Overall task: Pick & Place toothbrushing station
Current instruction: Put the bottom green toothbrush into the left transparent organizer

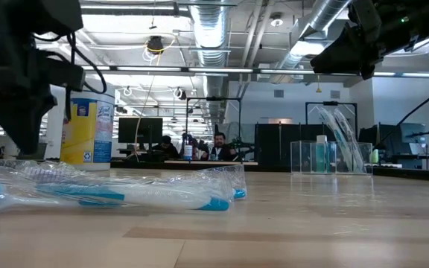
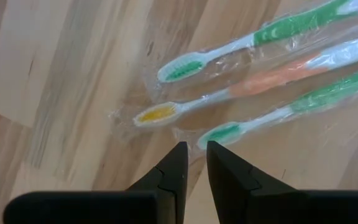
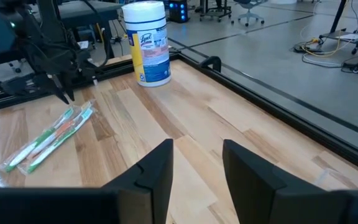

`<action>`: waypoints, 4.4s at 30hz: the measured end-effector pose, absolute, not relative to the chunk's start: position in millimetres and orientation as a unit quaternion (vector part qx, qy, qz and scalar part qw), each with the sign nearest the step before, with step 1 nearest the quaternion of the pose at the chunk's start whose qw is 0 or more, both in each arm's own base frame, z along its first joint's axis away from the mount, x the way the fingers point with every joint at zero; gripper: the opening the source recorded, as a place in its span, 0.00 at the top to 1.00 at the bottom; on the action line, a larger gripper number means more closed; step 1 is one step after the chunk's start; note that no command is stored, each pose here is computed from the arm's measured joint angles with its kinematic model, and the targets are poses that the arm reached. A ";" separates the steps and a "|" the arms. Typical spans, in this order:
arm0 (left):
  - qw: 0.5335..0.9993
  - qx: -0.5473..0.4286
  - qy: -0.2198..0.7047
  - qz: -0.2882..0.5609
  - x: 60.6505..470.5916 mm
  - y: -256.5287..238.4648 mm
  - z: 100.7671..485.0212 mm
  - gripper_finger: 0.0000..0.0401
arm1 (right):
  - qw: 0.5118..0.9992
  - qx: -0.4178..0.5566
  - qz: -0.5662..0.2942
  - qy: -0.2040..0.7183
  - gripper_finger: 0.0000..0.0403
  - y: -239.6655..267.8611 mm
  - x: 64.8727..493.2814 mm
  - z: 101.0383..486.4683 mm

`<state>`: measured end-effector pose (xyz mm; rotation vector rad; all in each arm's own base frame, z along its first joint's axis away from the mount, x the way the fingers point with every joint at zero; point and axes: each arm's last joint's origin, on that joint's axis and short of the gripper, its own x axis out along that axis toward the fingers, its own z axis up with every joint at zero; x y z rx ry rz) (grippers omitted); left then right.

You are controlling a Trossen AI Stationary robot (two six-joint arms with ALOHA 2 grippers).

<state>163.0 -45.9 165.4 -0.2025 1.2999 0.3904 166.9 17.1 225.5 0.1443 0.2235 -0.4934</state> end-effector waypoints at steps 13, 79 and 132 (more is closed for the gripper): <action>0.769 -0.101 0.609 0.170 157.5 -45.1 152.1 0.67 | 0.961 0.071 -0.244 0.111 0.68 16.9 166.9 225.4; 0.783 -0.170 0.596 0.054 174.9 -57.4 168.7 1.00 | 0.962 0.072 -0.239 0.112 0.70 17.2 167.1 225.4; 0.719 -0.534 0.442 -0.037 261.6 -20.8 201.2 1.00 | 0.925 -0.313 -0.062 0.204 0.70 111.6 312.2 225.3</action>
